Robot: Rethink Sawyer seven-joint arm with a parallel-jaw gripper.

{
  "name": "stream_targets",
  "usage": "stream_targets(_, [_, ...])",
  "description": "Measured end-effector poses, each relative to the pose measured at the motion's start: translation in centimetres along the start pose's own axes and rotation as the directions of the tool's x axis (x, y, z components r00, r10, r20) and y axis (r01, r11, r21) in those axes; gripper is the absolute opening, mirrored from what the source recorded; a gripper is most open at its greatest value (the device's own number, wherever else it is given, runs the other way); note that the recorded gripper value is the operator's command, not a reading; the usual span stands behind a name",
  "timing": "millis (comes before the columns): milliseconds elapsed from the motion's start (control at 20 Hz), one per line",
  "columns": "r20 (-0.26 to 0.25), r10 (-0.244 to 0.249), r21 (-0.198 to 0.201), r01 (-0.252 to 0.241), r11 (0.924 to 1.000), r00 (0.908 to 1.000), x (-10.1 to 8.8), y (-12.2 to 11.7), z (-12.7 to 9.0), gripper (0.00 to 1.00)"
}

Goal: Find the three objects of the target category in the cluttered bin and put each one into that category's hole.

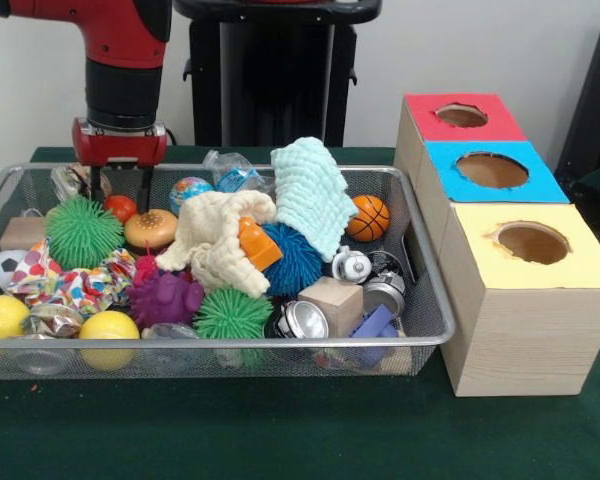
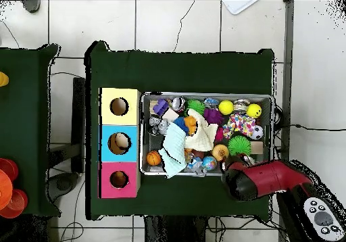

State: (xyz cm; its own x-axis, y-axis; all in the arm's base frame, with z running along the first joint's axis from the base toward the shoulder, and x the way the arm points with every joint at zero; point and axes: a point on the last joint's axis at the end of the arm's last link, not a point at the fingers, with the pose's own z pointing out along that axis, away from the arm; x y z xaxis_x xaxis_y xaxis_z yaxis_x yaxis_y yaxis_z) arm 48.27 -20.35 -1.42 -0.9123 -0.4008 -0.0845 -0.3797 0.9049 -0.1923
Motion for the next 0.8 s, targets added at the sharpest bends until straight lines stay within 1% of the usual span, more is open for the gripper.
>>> stream_targets(550, [-0.021, 0.001, 0.003, 0.000, 1.0000, 0.9998, 0.3, -0.2, -0.1, 1.00])
stream_targets(800, [-0.057, 0.010, 0.005, -0.010, 0.9999, 0.9983, 1.2, -0.6, -0.2, 1.00])
